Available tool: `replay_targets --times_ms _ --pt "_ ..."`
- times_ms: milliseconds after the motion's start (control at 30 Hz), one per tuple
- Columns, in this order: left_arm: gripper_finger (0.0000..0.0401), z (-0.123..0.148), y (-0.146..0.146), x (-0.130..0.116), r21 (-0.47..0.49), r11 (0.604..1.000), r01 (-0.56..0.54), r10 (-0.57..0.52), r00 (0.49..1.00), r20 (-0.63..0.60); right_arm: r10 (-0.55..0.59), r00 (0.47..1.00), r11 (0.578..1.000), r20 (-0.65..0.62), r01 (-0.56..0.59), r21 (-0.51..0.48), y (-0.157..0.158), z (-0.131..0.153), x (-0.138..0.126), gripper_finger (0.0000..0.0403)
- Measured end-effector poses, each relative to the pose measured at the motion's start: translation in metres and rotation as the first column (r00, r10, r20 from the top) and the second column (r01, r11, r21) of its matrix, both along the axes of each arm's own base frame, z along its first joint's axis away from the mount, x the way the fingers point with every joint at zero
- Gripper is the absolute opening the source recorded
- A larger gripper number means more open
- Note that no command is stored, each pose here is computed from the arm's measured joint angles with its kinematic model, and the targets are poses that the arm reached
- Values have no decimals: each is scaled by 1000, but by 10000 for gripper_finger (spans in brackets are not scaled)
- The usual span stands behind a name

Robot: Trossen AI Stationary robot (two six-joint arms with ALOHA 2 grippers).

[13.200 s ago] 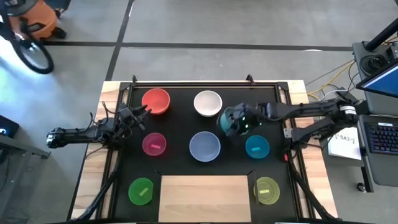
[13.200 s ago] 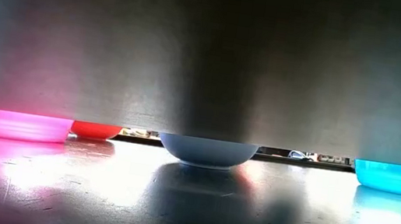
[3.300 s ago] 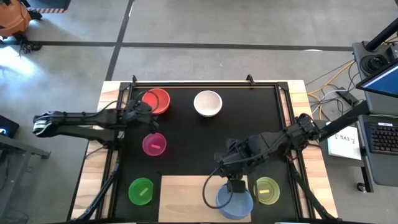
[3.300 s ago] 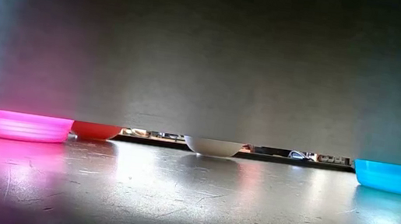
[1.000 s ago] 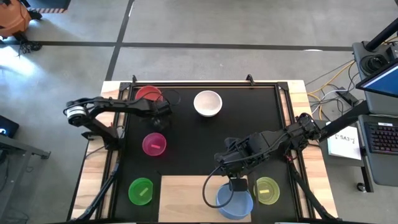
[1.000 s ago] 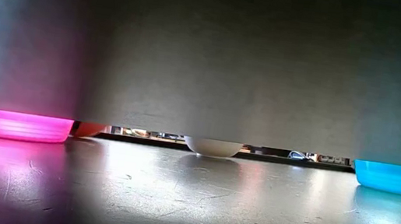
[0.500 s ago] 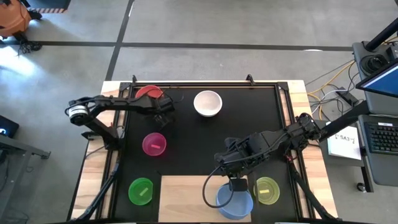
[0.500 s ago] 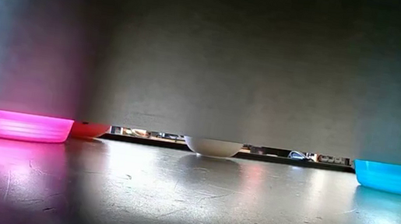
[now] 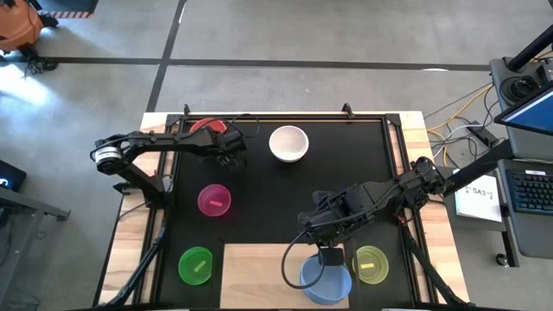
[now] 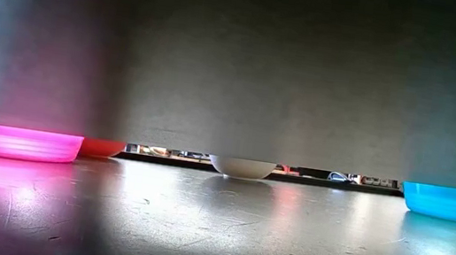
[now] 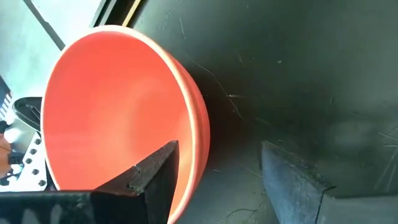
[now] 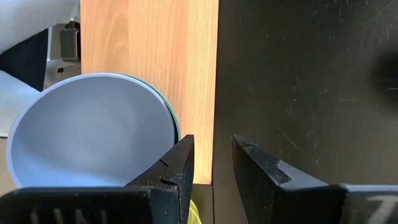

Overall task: Place and stack bowls onto a shelf
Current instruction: Stack the orange bowl on top of the blue bowl on the shelf

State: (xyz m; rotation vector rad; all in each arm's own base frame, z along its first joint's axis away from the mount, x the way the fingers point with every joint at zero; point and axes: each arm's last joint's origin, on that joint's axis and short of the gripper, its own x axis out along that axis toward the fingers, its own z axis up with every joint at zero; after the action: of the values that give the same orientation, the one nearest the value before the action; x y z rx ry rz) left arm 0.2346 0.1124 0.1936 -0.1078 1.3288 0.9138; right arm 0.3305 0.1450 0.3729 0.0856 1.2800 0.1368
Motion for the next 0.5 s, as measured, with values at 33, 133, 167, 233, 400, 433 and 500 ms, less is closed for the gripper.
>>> replay_targets --times_ms 33,133,167,233,400,433,500 --pt "201 0 0 0 3 1000 0 0 1000 1 0 1000 1000 0 0 0 0 0 0 96" --pt "201 3 0 1 28 1000 -9 9 1000 6 0 1000 1000 0 0 0 0 0 0 96" --pt "201 5 -1 2 29 1000 -7 7 1000 14 0 1000 1000 0 0 0 0 0 0 96" --pt "201 7 -3 4 26 1000 6 -6 1000 23 0 1000 1000 -1 0 -1 0 0 0 96" --pt "201 9 -8 8 22 999 32 -33 999 31 0 1000 1000 -2 0 -1 0 0 0 96" --pt "201 8 -8 7 22 999 32 -32 999 30 0 1000 1000 -2 0 -1 0 0 0 96" --pt "201 6 -8 5 20 999 28 -28 999 18 0 1000 1000 -2 0 -1 0 0 0 96"
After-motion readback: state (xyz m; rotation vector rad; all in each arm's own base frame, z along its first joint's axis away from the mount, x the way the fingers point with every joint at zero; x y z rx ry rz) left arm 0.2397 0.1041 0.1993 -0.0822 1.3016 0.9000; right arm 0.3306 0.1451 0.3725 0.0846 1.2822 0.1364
